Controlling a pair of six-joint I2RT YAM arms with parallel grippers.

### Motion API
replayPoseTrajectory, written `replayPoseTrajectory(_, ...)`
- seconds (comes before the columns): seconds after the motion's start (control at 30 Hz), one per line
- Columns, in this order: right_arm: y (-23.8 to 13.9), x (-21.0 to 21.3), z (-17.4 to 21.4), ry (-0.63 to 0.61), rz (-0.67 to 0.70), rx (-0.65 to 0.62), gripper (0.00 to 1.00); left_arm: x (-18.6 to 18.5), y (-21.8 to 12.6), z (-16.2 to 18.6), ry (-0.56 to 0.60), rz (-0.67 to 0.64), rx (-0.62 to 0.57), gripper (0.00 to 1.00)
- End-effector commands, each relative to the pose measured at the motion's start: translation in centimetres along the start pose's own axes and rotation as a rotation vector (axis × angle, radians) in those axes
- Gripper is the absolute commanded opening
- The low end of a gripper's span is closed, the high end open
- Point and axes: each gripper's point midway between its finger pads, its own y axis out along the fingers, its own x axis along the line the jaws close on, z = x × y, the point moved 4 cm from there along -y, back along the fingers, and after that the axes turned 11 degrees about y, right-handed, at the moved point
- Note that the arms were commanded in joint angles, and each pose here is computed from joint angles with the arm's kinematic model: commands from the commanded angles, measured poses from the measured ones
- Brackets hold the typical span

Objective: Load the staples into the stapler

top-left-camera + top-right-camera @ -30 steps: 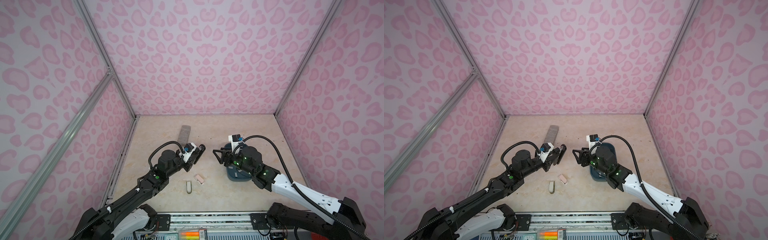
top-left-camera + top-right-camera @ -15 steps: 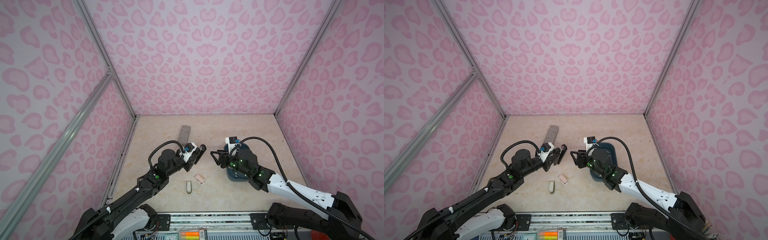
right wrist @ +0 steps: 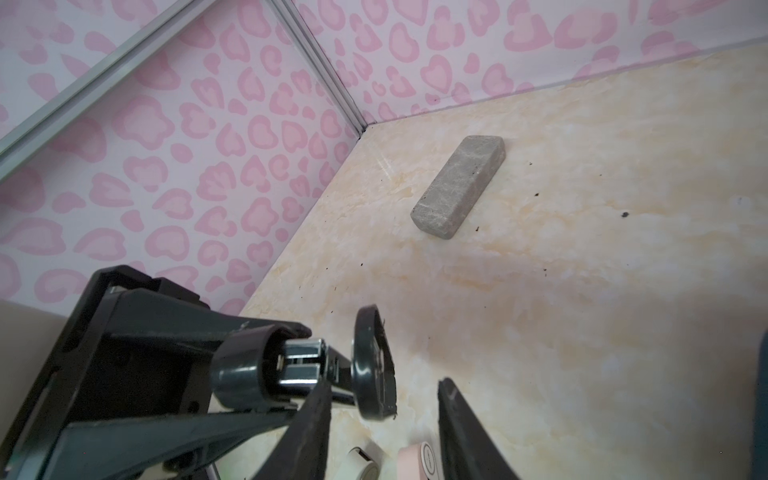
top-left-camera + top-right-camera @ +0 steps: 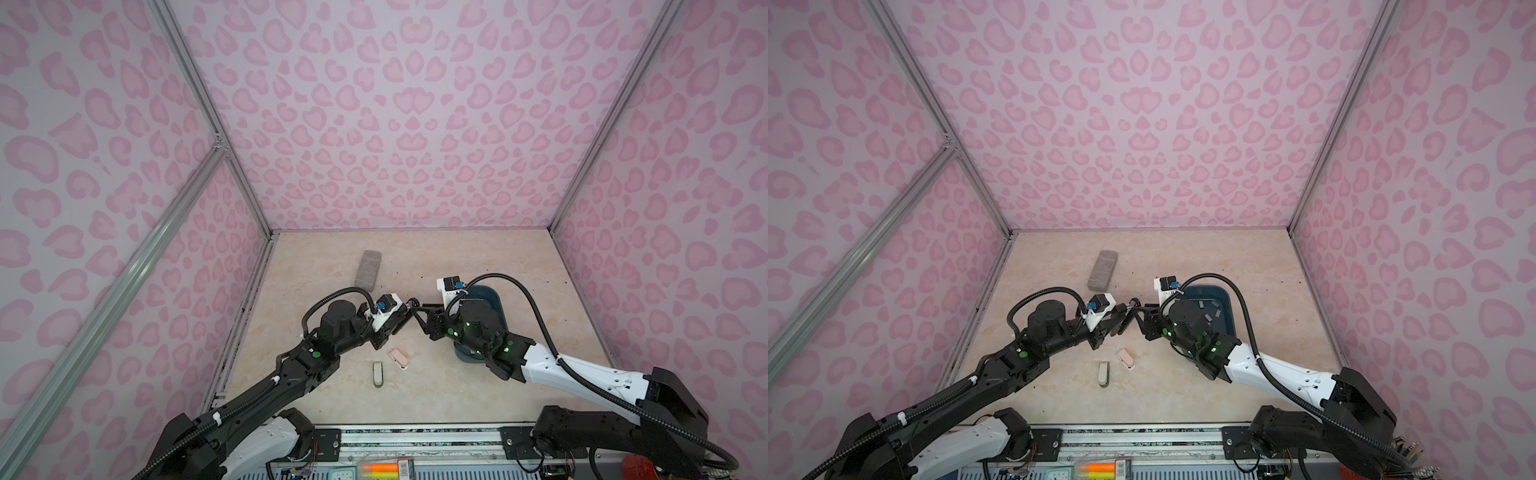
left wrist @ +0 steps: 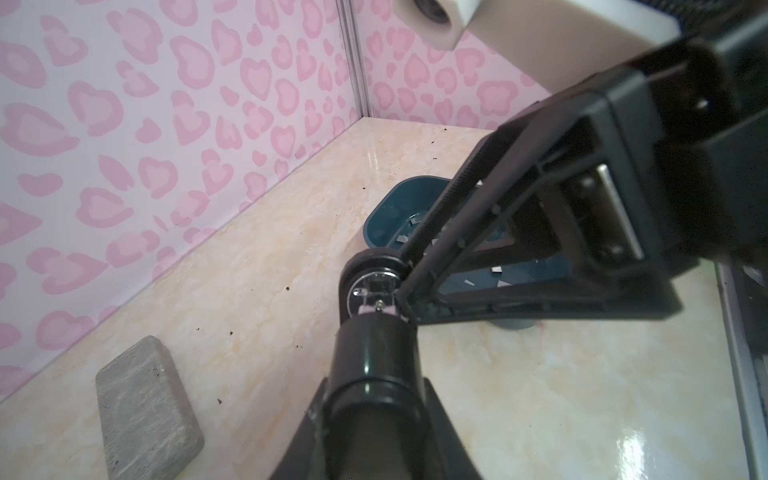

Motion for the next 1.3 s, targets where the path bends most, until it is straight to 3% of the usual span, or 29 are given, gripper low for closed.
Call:
replayPoseTrajectory(0.0,-0.4,0.3,-1.4,-0.007,0.008,-0.077,0.43,0.6,-0.2,-2.1,0.050,-0.014,-0.077,0.04)
replayPoseTrajectory(0.23,0.2,-0.2,-1.3,-0.046,0.056,-0.069,0.42,-0.4,-0.7,-2.6,0.122,0.003,-0.093,0.04)
replayPoseTrajectory(0.6,0.7,0.0,-0.6,-0.009,0.028,-0.019,0.38,-0.8,-0.7,-3.1,0.121,0.034,-0.111,0.04)
replayPoseTrajectory(0.93,0.2,-2.1,-1.0,0.020,0.111,-0.096,0.27,-0.7,-1.0,-3.1,0.132,0.013,-0.120,0.03)
replayPoseTrajectory(1.27,0.4,-3.7,-1.2,0.043,0.146,-0.096,0.25,-0.1,-1.5,-2.9,0.131,-0.027,-0.120,0.04)
